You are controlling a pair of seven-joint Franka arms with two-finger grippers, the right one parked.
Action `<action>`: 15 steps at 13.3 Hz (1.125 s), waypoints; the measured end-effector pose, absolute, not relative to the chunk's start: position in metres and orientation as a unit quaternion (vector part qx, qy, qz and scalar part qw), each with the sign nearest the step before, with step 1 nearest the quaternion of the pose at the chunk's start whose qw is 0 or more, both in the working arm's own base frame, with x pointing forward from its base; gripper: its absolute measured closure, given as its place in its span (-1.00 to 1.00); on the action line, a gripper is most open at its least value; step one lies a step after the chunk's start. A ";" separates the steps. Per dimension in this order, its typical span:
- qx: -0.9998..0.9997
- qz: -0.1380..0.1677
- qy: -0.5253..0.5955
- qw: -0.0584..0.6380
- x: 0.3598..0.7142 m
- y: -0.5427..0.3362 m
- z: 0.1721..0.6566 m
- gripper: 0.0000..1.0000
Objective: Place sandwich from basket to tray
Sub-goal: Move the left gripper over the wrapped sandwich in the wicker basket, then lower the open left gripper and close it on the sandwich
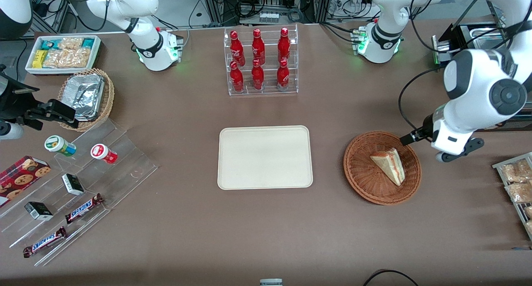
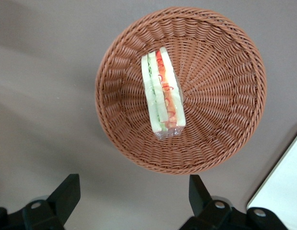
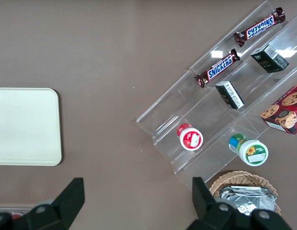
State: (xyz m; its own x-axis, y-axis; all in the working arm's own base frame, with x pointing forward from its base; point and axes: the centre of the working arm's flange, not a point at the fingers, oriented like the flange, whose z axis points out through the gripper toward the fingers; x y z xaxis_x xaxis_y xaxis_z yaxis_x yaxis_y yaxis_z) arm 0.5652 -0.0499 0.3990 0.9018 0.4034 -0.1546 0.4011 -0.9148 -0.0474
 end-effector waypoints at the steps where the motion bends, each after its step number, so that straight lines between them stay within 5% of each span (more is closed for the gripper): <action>1: -0.974 0.083 -0.211 0.007 0.568 -0.049 0.389 -1.00; 15: -0.958 0.031 -0.285 -0.015 0.577 -0.061 0.293 -1.00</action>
State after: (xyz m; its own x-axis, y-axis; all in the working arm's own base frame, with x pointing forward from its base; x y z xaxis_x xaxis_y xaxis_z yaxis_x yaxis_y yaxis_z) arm 0.5766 -0.0615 0.2930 0.8361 0.5442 -0.0687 0.5461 -0.8376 0.0105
